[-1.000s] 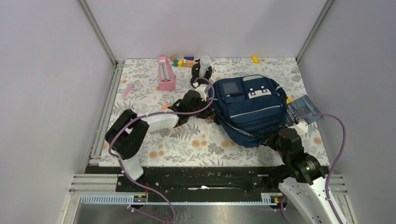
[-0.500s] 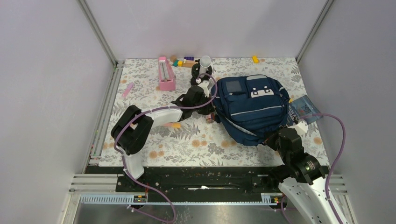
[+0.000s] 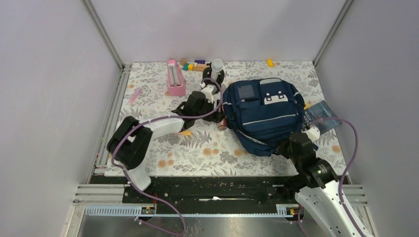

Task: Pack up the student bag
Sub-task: Unzip the student bag at the center of the board.

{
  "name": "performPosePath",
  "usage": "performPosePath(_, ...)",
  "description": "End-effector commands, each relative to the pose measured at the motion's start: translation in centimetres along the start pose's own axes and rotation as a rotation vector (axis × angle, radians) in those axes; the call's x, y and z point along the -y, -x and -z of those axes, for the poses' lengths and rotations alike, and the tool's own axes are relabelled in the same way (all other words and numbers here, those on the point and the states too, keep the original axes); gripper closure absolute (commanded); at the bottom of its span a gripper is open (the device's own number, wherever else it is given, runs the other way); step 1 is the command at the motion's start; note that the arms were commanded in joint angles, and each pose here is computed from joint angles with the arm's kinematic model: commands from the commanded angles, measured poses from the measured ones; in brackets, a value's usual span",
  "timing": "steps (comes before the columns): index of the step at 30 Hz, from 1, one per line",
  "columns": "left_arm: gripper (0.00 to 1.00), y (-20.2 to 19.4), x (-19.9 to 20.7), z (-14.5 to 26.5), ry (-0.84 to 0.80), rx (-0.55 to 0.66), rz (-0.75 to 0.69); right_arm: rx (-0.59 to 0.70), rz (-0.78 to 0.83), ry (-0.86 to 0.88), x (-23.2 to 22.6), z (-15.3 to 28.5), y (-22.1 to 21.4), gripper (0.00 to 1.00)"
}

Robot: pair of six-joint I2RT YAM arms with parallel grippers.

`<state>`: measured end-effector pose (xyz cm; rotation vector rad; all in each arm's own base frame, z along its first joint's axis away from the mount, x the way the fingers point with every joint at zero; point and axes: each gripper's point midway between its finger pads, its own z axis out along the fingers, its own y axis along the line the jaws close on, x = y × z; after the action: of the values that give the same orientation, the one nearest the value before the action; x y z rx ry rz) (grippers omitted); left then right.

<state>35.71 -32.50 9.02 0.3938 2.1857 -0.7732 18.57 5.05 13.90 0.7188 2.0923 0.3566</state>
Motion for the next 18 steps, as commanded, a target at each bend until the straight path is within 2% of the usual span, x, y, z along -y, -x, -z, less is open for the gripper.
performPosePath(1,0.22,5.5,3.0,5.1,-0.100,0.202,-0.136,-0.013,-0.053,0.095,-2.9,-1.5,-0.1,1.00)
performPosePath(5,0.20,5.7,3.9,8.0,-0.121,0.243,-0.184,-0.061,-0.075,0.110,-3.5,-2.8,-1.4,0.99)
performPosePath(7,0.19,5.9,4.6,9.2,-0.137,0.267,-0.209,-0.069,-0.061,0.102,-3.5,-3.0,-1.6,0.91)
performPosePath(8,0.19,5.9,5.1,9.7,-0.150,0.277,-0.221,-0.070,-0.050,0.098,-3.4,-3.1,-1.6,0.80)
performPosePath(11,0.18,5.9,6.8,10.8,-0.189,0.304,-0.272,-0.052,-0.015,0.088,-3.3,-2.9,-1.0,0.34)
performPosePath(13,0.18,5.6,7.8,11.1,-0.211,0.308,-0.297,-0.020,0.014,0.058,-2.7,-2.6,-0.2,0.12)
performPosePath(15,0.18,5.3,8.5,11.2,-0.225,0.309,-0.316,0.012,0.051,0.013,-1.9,-2.0,0.8,0.01)
performPosePath(18,0.18,4.5,9.1,11.1,-0.238,0.297,-0.339,0.051,0.090,-0.064,-0.4,-1.3,2.0,0.00)
